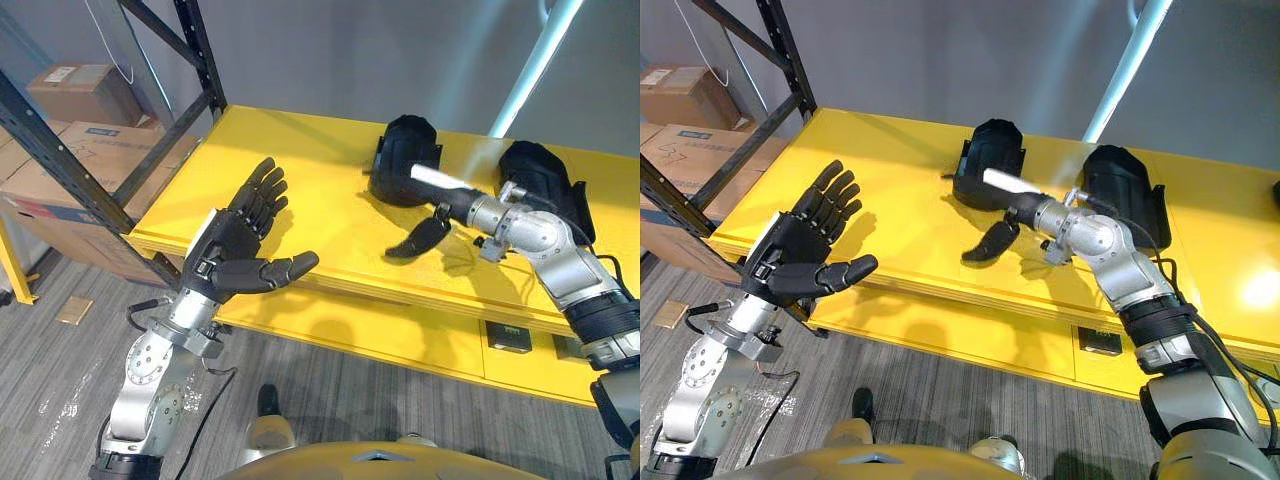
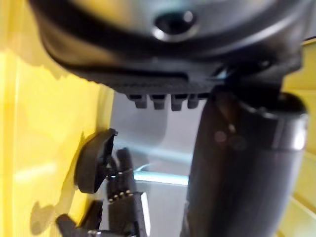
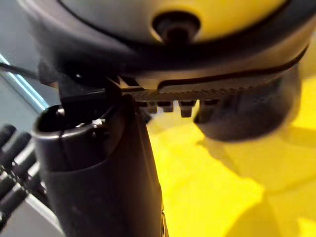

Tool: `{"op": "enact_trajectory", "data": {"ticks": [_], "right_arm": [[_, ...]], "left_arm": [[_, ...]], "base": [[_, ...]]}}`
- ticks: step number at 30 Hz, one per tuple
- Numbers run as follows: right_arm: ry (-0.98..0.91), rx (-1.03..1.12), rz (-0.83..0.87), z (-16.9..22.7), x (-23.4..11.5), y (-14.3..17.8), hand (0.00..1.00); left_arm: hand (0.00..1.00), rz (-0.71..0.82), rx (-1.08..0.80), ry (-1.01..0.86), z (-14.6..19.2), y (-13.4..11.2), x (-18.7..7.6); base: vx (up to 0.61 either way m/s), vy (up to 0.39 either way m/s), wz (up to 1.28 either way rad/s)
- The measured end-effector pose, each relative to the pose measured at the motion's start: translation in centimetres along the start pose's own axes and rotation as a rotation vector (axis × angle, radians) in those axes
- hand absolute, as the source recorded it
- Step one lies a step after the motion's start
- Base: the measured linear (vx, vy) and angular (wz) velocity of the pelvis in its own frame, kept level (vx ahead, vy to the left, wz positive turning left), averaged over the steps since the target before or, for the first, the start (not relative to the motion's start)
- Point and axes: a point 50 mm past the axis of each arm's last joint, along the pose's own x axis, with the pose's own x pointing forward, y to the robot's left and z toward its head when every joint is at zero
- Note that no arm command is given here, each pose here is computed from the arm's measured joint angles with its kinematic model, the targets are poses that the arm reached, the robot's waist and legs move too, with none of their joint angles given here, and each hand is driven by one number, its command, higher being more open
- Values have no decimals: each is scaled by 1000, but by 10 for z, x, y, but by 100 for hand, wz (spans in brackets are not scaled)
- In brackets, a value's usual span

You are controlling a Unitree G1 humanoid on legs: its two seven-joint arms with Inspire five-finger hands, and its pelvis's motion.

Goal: Walk over and take three plastic housings, then place them on the shelf

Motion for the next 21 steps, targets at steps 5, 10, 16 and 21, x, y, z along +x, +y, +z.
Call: {"op": "enact_trajectory", "data": {"ticks": [5, 10, 16, 21], "right_arm": [[-22, -107, -145, 11, -6, -23, 100], [10, -107, -150, 8, -6, -23, 100], [134, -44, -103, -15, -8, -18, 100], [255, 4, -34, -37, -6, -12, 100]], "left_arm": [[100, 13, -13, 15, -5, 1, -2], [100, 5, -20, 18, -6, -1, -1], [100, -1, -30, 24, -8, -4, 0], [100, 0, -36, 30, -10, -5, 0]], "base": [[0, 0, 0], [0, 0, 0], [-6, -10, 5], [-66, -1, 6]]}}
